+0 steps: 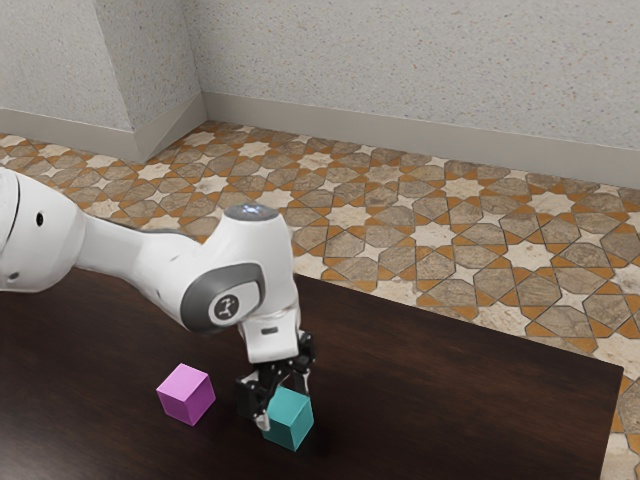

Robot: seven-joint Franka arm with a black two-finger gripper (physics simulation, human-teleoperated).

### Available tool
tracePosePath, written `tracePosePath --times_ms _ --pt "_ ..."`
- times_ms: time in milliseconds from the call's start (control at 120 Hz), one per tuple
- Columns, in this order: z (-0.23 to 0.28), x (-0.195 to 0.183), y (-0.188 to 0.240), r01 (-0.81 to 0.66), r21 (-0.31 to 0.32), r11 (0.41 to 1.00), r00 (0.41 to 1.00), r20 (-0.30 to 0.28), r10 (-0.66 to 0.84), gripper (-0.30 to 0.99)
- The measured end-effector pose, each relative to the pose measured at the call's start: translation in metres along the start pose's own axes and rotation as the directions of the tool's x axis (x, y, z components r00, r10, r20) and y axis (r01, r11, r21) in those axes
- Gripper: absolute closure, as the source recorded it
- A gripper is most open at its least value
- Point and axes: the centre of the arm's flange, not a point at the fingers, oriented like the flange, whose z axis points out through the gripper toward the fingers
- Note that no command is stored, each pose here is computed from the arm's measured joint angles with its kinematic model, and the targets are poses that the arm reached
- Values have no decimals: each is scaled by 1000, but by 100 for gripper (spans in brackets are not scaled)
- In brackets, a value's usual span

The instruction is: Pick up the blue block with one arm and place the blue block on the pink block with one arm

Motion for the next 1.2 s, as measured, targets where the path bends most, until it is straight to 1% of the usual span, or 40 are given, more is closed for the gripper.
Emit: tracePosePath --times_ms 133,300,442,508,575,650,717,792,892,983,1067,1200 --pt "9 -21 -8 29 -3 1000 1000 -10 -29 0" --pt "20 -14 -5 0 -12 1000 1000 -9 0 0" --pt "34 -16 -6 -4 -25 1000 1000 -12 3 1" --pt "37 -15 -7 -9 -17 1000 1000 -15 8 8" --pt "39 -14 -9 -12 -8 1000 1000 -17 12 21" --pt "43 -16 -11 -11 -2 1000 1000 -21 11 33" --pt "33 -16 -12 -14 29 999 1000 -18 15 41" --pt "14 -18 -6 -16 76 997 1000 -8 17 46" --pt "-17 -22 5 -18 145 989 1000 9 16 45" --pt "-35 -27 9 -15 186 982 1000 16 12 45" --pt "-58 -41 12 8 227 974 1000 23 -13 46" --pt "-77 -59 16 33 250 968 999 29 -42 43"
